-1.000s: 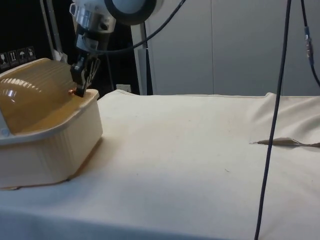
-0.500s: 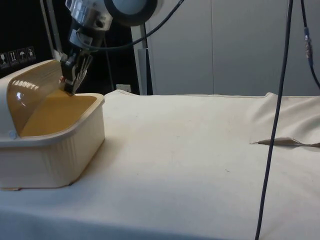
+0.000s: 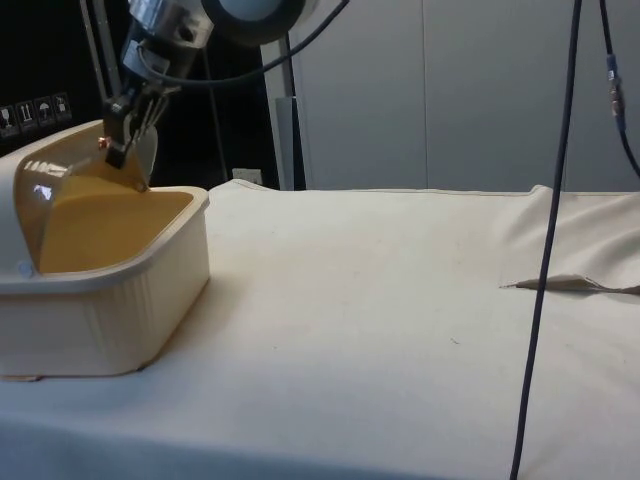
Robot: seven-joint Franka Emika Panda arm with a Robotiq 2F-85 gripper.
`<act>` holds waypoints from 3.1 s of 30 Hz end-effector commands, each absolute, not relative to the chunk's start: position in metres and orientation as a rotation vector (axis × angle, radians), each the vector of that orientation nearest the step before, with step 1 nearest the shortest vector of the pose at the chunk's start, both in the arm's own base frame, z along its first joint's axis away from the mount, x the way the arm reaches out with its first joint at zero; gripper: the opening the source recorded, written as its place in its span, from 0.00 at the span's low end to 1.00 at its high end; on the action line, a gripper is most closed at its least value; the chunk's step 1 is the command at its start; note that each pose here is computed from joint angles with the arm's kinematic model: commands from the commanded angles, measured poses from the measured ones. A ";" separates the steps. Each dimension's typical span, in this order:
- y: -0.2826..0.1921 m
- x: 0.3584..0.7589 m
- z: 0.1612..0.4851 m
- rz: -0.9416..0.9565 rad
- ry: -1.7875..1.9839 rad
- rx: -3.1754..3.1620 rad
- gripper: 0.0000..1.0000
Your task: Open the lid, then close it.
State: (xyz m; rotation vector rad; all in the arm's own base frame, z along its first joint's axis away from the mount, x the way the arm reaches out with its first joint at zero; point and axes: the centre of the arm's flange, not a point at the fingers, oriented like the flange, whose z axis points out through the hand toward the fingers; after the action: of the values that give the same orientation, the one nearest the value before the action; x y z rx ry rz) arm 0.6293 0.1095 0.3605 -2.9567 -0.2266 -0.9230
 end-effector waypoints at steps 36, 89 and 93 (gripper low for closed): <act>0.110 0.672 0.459 -1.051 -0.205 -2.913 0.00; 0.114 0.694 0.522 -0.888 -0.219 -2.988 0.49; 0.113 0.694 0.522 -0.884 -0.222 -2.985 0.70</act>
State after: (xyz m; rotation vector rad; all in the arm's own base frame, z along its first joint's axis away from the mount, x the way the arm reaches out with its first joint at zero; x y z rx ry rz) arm 0.6938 0.1134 0.5219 -2.9851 -0.2222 -0.8844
